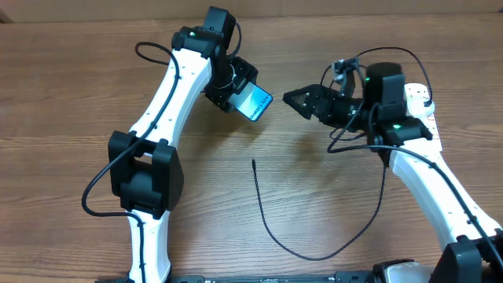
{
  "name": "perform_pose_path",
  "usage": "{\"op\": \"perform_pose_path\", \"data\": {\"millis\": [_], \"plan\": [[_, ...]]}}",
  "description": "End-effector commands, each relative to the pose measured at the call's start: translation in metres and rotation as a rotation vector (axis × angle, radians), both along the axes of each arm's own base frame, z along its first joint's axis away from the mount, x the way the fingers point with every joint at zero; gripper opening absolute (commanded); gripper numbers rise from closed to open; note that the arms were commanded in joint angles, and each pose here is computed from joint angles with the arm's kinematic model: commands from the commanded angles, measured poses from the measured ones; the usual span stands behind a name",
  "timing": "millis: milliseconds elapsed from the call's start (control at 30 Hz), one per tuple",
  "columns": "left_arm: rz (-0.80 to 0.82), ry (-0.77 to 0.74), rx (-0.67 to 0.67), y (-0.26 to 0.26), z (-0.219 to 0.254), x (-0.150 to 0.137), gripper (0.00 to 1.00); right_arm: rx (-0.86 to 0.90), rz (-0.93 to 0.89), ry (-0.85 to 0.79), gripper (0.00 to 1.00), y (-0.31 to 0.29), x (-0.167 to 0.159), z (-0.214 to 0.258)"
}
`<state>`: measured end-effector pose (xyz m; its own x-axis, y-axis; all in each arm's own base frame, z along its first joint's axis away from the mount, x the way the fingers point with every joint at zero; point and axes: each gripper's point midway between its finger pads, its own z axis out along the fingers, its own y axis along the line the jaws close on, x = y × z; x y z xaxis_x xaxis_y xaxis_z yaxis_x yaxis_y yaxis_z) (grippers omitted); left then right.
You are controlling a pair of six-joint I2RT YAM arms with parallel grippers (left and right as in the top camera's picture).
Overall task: Plug charger to phone and switch on socket
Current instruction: 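Move the right gripper toward the phone held by the left gripper, then close the right gripper on the phone's edge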
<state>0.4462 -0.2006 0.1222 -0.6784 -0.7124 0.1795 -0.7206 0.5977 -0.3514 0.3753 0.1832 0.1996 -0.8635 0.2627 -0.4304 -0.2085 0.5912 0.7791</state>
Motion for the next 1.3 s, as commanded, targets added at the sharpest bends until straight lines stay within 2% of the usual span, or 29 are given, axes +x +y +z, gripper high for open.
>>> {"op": "perform_pose_path", "data": {"millis": [0,367,800,1267], "plan": [[0.025,-0.033,-0.094,-0.017,0.036,-0.002,0.04,-0.068,-0.177,0.025,1.00,-0.010,0.020,-0.005],[0.011,0.062,-0.281,-0.046,0.051,-0.017,0.04,-0.033,-0.203,0.058,1.00,0.000,0.019,-0.003],[0.074,0.094,-0.305,-0.067,0.054,-0.021,0.04,-0.099,-0.214,0.094,1.00,0.008,0.010,-0.017],[-0.016,0.091,-0.372,-0.105,0.063,-0.036,0.04,-0.108,-0.215,0.093,1.00,0.010,0.009,-0.018]]}}
